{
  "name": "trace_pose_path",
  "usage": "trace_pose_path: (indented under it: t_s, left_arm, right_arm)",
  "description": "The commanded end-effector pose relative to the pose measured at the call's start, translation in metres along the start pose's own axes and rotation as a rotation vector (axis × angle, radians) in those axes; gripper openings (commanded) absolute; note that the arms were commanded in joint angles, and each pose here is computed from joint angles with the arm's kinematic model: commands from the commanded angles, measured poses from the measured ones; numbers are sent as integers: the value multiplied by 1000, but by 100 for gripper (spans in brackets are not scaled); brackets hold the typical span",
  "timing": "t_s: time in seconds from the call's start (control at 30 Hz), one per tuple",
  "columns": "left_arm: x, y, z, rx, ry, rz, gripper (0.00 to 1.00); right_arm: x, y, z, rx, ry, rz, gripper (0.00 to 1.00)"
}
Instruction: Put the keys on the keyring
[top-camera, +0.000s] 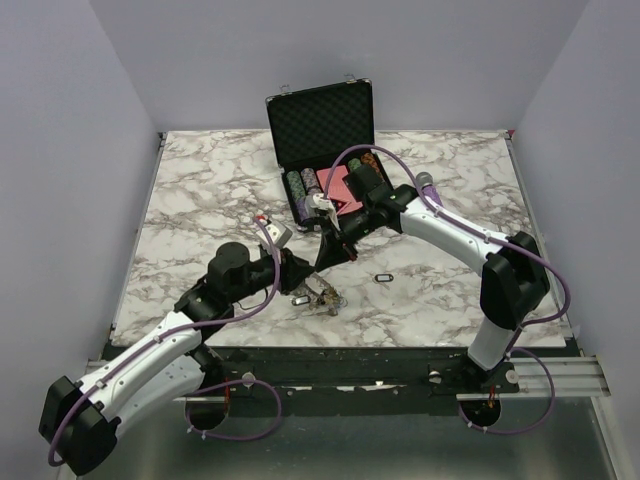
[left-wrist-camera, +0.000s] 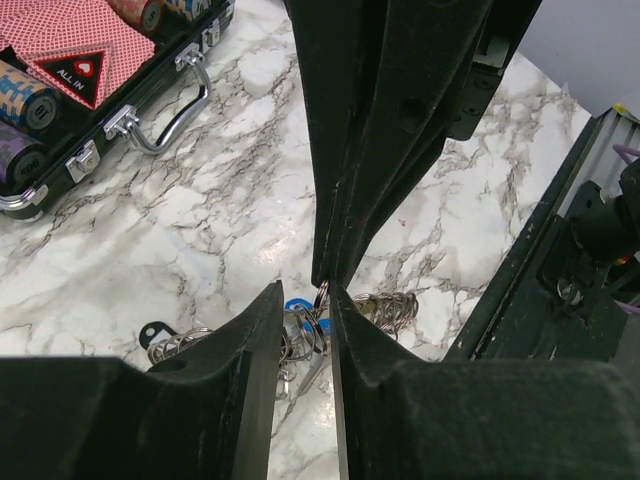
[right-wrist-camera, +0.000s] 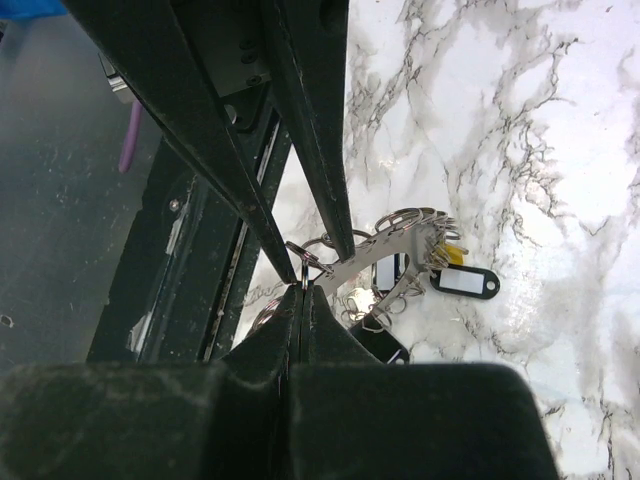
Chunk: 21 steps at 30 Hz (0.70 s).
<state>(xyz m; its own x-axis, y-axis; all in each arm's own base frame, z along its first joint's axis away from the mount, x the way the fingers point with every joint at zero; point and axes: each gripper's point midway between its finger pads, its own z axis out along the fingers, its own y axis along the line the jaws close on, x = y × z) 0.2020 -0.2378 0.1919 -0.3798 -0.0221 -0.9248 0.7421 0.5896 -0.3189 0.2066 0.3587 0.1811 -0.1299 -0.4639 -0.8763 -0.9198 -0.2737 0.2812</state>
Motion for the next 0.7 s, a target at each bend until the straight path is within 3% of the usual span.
trace_pose_path:
  t_s: [0.0,0.27,0.43,0.67]
  left_arm:
    - [-1,-2,-1,12,26,22,32]
    - [-5,5,-17,-65,-41,-45,34]
    - [8,26,-30,-198,-37,-114,34]
    - [-9,-18,-40,18,-93,-126,36]
  right_arm:
    - [-21,9,-7,-30,-48,-27,0]
    - [-29,13,-16,-24,-66,-42,0]
    - [-33,17,-17,-40,-82,-41,0]
    - [-36,19,-17,-44,-89,-32,0]
